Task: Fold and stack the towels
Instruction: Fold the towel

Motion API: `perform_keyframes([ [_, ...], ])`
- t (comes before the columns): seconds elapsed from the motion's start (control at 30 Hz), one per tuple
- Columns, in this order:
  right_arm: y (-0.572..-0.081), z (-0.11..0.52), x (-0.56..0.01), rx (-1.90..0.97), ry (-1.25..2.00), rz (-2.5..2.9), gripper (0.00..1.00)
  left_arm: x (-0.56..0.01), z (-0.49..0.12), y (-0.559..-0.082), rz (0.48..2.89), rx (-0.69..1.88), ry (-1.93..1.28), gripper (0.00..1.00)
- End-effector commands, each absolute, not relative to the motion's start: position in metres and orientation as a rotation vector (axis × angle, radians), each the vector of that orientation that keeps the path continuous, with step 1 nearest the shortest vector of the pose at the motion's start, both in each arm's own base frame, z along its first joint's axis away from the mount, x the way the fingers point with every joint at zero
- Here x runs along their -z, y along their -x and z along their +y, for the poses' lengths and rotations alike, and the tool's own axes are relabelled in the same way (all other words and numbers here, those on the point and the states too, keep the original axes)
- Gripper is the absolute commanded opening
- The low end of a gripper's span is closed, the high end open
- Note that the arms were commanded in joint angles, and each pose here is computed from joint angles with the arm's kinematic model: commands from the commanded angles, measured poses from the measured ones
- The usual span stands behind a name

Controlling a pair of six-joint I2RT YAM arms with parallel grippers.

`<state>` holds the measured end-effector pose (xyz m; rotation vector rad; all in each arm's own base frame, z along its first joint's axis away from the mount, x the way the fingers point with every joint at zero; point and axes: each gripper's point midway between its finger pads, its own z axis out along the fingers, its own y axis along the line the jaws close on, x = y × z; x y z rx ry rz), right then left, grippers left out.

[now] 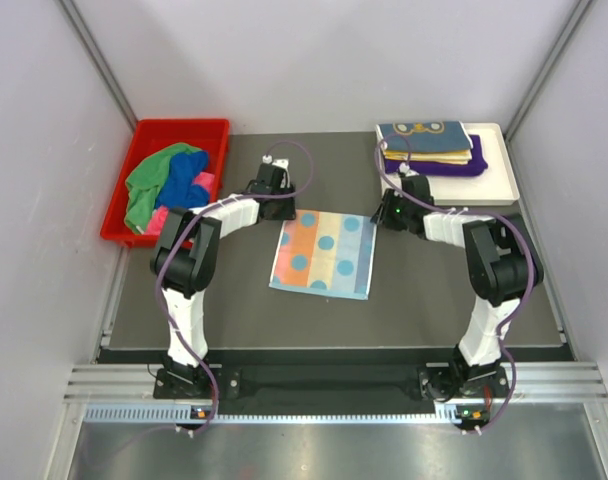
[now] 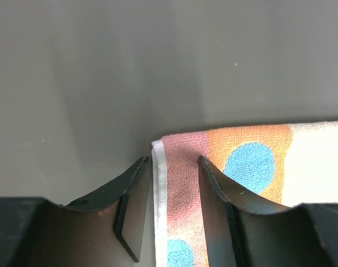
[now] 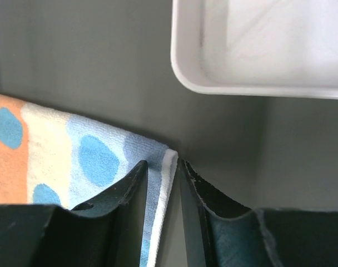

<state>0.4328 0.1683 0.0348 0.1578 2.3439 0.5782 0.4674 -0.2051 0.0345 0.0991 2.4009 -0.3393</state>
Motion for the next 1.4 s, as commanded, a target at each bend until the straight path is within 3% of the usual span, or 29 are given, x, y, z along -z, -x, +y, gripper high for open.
perform_keyframes([
  [0.0,-0.445,0.18,-0.042,-0.547,-0.101,2.325,0.3,-0.044,-0.209,-0.48,2.361,0.344,-0.113,0.45],
  [0.8,-0.462,0.196,-0.03,-0.4,0.045,2.396,0.31,-0.022,-0.173,-0.475,2.4,0.108,0.003,0.4],
  [1.2,-0.464,0.203,-0.021,-0.365,0.123,2.408,0.36,-0.014,-0.175,-0.475,2.41,0.118,0.005,0.31],
  [1.37,-0.464,0.205,-0.018,-0.375,0.131,2.407,0.3,-0.01,-0.177,-0.475,2.411,0.131,0.001,0.26],
])
